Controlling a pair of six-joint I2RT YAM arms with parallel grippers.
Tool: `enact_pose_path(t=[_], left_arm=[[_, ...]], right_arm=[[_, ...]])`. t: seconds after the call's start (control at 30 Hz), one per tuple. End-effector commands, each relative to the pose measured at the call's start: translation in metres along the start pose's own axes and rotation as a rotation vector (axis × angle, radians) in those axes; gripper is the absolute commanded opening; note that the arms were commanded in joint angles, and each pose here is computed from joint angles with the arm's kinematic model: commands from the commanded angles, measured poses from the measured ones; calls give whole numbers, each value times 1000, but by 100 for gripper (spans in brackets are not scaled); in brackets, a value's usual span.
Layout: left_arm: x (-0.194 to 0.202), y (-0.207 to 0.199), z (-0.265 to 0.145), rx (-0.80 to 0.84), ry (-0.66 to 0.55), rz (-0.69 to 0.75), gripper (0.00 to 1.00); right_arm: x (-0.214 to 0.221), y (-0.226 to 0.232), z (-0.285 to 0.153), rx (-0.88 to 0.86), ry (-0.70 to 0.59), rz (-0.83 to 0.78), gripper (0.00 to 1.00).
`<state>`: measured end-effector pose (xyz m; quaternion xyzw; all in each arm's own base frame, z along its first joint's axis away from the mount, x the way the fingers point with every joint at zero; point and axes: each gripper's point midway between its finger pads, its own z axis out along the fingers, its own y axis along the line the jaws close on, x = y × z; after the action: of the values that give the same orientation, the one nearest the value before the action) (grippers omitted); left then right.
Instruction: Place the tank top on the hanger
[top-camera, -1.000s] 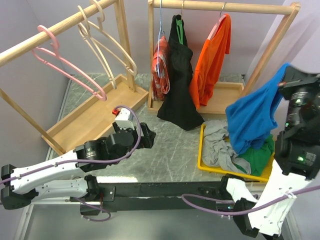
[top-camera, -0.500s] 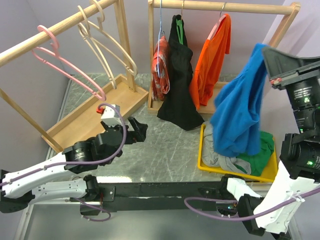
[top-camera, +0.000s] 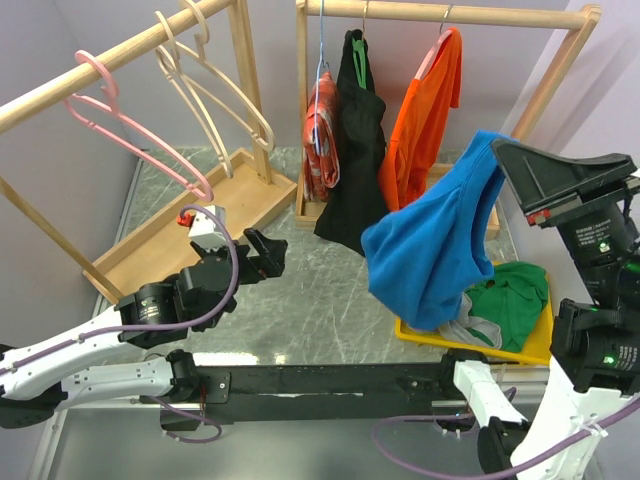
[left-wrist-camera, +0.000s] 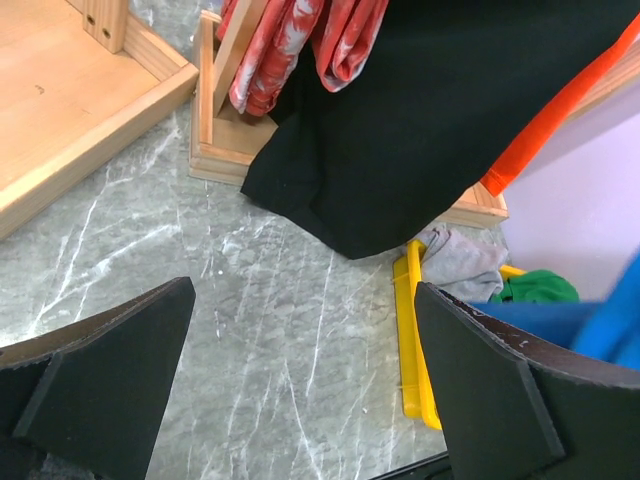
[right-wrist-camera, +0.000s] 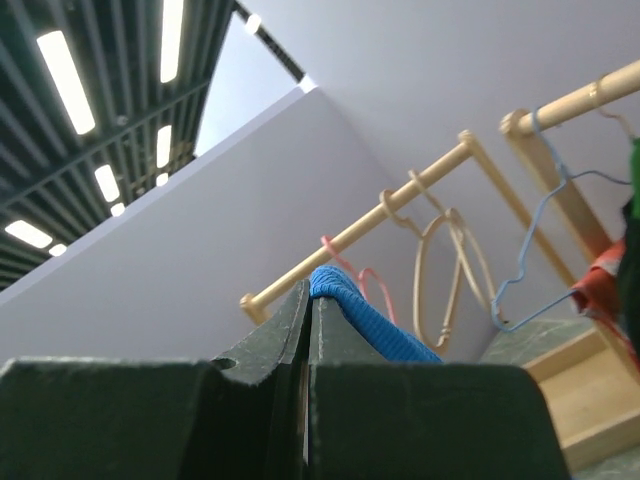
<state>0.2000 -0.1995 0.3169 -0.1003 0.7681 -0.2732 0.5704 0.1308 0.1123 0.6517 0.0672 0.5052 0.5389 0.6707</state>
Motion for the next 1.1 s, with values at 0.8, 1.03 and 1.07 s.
enact_pose_path(t=[0.8, 1.03, 1.07], left_arm=[[-30, 45, -23, -79, -88, -127, 94], [38, 56, -7, -78, 44, -107, 82], [56, 62, -2, -88, 74, -81, 81]], right_arm=[[156, -88, 59, 243, 228, -107, 0], [331, -232, -87, 373, 543, 33, 3], [349, -241, -103, 393, 587, 90, 5]])
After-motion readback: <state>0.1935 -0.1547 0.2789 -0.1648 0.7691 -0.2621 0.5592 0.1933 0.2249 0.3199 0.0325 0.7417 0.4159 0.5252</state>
